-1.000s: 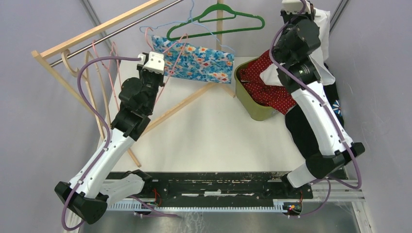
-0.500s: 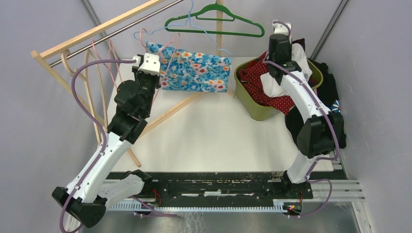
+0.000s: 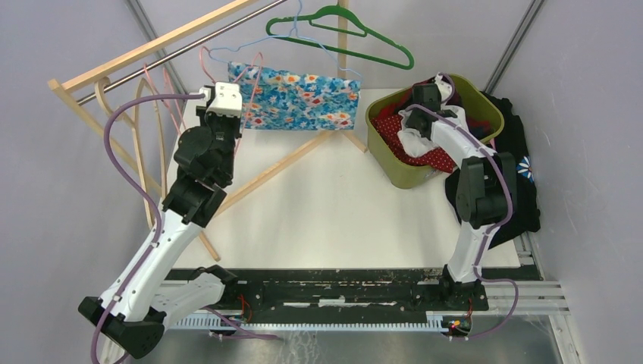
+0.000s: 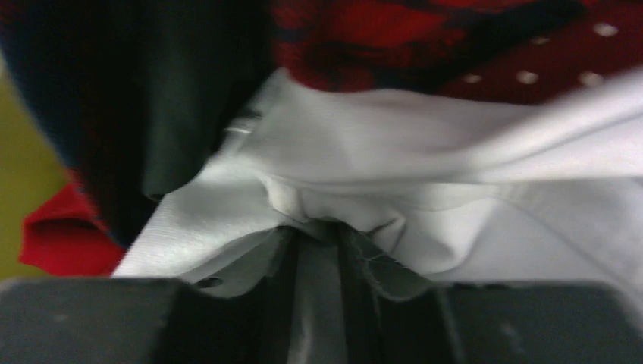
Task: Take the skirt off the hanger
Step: Place the skirt in the bin, then pick up the hanger from the clothesline.
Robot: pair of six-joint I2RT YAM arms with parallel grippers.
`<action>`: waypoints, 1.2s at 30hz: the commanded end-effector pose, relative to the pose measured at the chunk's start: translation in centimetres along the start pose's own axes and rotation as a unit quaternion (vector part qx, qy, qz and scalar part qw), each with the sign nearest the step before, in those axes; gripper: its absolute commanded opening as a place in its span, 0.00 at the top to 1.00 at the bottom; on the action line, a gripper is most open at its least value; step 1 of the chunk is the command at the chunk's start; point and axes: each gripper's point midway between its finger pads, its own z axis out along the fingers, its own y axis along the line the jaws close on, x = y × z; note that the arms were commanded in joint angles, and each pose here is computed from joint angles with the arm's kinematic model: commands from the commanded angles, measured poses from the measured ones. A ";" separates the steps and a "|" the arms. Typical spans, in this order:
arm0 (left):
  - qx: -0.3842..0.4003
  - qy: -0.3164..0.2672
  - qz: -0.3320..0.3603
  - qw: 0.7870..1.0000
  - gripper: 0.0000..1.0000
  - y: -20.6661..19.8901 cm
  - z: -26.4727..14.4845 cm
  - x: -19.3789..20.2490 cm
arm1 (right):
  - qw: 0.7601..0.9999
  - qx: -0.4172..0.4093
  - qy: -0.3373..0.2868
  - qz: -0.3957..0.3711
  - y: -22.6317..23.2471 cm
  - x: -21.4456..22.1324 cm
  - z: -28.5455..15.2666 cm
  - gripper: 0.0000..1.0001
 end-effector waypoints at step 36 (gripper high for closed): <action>0.058 -0.060 -0.092 0.992 0.97 1.4 -5.6 -2.6 | 0.998 -0.051 -0.015 -0.029 1.5 -4.6 -6.5 0.19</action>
